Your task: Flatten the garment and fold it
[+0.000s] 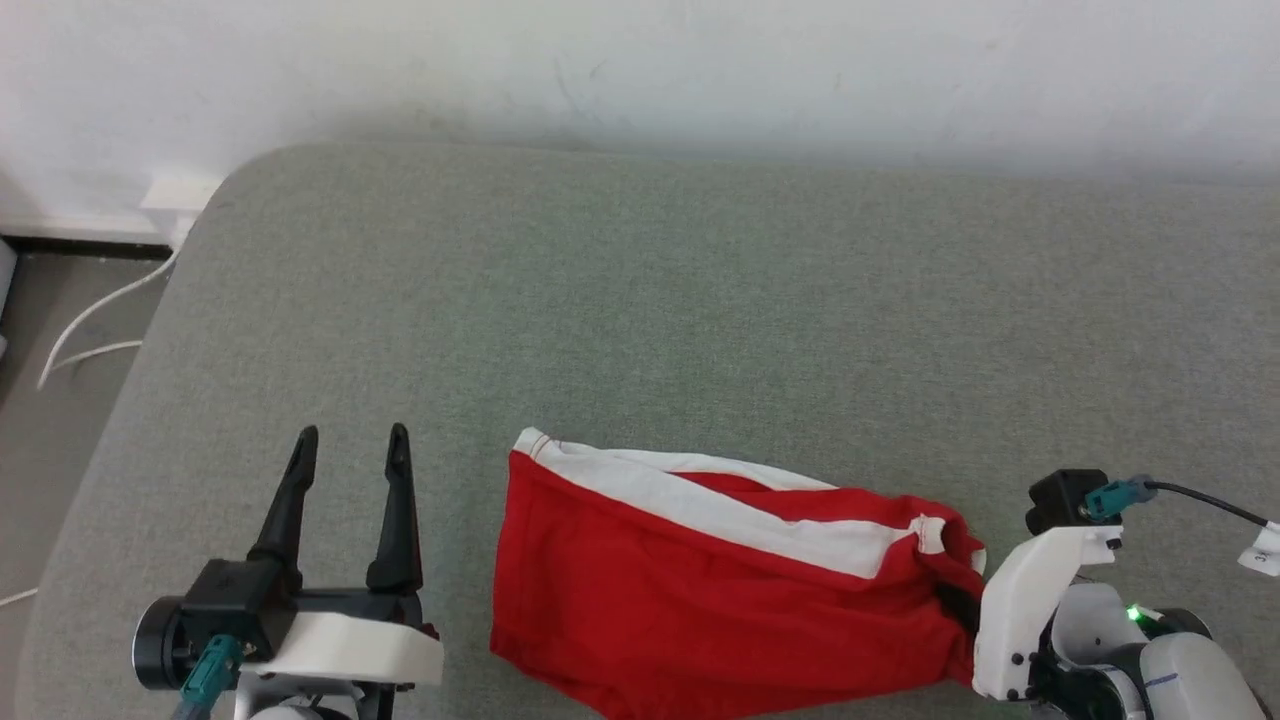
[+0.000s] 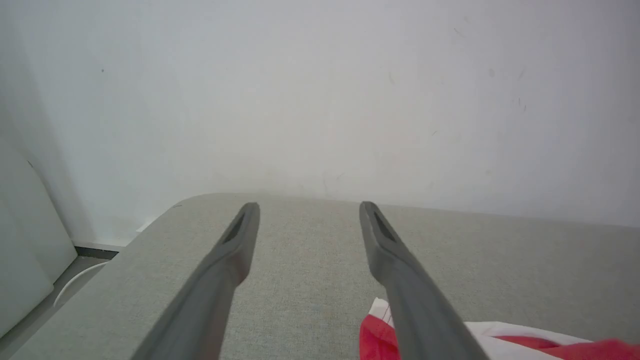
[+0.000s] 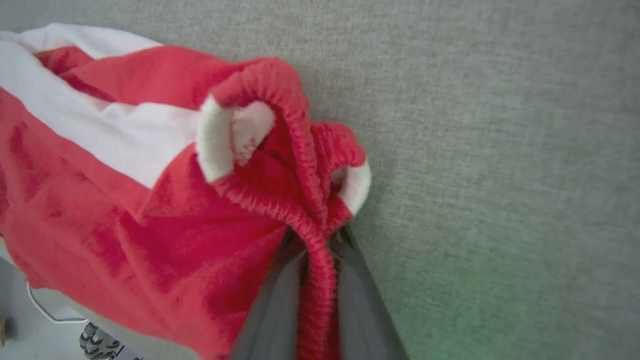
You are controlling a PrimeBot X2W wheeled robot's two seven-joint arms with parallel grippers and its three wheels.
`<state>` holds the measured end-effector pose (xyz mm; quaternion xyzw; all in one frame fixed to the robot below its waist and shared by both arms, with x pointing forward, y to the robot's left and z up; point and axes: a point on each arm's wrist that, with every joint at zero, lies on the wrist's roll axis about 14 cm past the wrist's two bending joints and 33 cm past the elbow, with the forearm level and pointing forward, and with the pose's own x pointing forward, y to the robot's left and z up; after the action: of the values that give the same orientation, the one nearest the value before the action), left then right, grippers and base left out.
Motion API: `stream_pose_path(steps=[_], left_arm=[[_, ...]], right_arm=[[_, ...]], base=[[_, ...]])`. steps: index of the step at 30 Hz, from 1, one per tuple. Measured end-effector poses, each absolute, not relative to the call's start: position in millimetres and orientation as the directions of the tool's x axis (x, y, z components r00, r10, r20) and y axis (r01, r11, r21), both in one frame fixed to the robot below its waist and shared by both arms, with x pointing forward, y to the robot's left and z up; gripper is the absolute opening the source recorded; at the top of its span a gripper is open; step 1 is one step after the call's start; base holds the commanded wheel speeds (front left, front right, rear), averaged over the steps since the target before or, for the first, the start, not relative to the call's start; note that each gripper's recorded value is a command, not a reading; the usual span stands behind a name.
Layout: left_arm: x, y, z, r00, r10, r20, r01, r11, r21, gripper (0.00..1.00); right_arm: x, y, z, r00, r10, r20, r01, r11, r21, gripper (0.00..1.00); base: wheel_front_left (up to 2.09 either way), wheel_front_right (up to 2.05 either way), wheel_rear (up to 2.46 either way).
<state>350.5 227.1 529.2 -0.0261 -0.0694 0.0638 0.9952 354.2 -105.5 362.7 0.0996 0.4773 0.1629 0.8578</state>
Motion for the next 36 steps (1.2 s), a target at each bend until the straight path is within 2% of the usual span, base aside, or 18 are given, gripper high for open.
stream_pose_path(steps=[8, 13, 18, 20, 23, 30, 32, 36], left_arm=[[355, 213, 533, 0.985, 0.081, 0.153, -0.073, 0.996, -0.056, 1.0], [359, 202, 534, 0.986, 0.047, 0.157, -0.037, 0.997, -0.068, 1.0], [363, 199, 533, 0.987, 0.04, 0.155, -0.029, 0.997, -0.072, 1.0], [363, 198, 533, 0.987, 0.037, 0.155, -0.026, 0.997, -0.075, 1.0], [360, 199, 531, 0.988, 0.041, 0.151, -0.03, 0.997, -0.078, 1.0], [348, 206, 529, 0.988, 0.063, 0.141, -0.052, 0.995, -0.08, 1.0], [345, 208, 529, 0.987, 0.07, 0.142, -0.058, 0.995, -0.081, 1.0], [340, 212, 528, 0.986, 0.086, 0.14, -0.075, 0.994, -0.082, 1.0]], right_arm=[[358, -128, 382, 0.566, 0.344, -0.749, -0.144, 0.936, 0.322, 0.0], [359, -189, 393, 0.631, 0.225, -0.743, 0.015, 0.953, 0.301, 0.0], [344, -224, 393, 0.611, 0.15, -0.778, 0.126, 0.951, 0.282, 0.0], [339, -212, 392, 0.583, 0.2, -0.788, 0.138, 0.93, 0.339, 0.0], [336, -175, 401, 0.556, 0.354, -0.752, 0.105, 0.868, 0.486, 0.0], [333, -99, 436, 0.511, 0.67, -0.538, -0.02, 0.635, 0.772, 0.0], [332, -79, 438, 0.495, 0.708, -0.505, -0.053, 0.604, 0.795, 0.0], [329, -44, 428, 0.45, 0.737, -0.504, -0.104, 0.604, 0.79, 0.0]], base=[[0.0, 0.0, 0.0], [0.0, 0.0, 0.0], [0.0, 0.0, 0.0], [0.0, 0.0, 0.0], [0.0, 0.0, 0.0], [0.0, 0.0, 0.0], [0.0, 0.0, 0.0], [0.0, 0.0, 0.0]])
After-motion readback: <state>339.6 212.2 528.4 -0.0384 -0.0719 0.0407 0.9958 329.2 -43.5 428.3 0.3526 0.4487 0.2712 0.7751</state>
